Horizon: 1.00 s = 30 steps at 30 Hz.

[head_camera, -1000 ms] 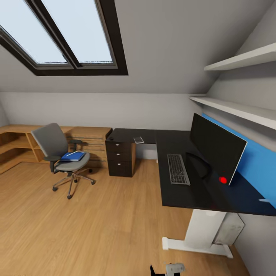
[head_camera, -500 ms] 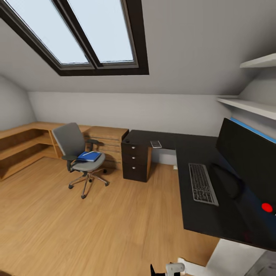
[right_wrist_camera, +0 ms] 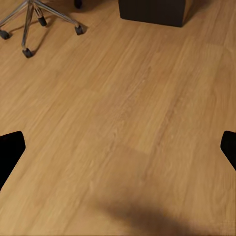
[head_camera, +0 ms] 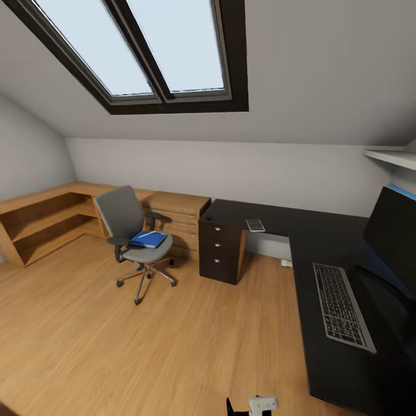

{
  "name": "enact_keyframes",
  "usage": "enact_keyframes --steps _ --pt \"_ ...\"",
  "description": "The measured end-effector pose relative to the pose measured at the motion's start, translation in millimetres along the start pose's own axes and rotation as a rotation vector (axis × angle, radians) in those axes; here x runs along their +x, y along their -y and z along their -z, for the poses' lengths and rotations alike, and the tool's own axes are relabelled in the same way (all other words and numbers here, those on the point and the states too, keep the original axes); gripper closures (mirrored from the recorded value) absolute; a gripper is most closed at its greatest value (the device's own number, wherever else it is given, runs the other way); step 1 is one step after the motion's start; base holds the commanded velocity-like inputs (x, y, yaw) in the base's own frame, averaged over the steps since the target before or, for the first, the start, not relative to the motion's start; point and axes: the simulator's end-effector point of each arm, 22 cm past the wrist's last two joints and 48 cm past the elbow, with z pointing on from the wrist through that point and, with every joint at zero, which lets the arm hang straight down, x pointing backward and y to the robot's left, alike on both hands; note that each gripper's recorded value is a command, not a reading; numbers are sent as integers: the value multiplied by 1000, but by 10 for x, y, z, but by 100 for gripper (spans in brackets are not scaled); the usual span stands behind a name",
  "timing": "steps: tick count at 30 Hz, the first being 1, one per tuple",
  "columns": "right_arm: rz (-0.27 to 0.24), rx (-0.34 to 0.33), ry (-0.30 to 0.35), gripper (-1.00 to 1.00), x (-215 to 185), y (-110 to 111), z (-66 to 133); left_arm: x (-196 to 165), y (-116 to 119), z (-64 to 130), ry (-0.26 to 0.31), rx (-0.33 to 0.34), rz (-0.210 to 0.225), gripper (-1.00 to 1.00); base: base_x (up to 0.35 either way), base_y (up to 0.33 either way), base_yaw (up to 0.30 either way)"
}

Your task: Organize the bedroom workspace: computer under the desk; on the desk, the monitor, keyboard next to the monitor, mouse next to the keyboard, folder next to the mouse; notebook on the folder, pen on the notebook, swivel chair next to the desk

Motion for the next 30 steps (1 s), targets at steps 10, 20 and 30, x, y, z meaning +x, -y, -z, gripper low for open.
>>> enact_keyframes --steps 10,20,30 --pt "1 -2 4 -100 -15 -6 -7 -5 1 -2 1 0 0 -100 242 0 4" --pt "7 7 4 -100 -13 75 -4 -28 -4 -2 9 -2 3 -100 114 0 0" --pt "14 13 3 -100 -10 143 -1 -29 -5 -1 11 -2 3 -100 314 0 0"
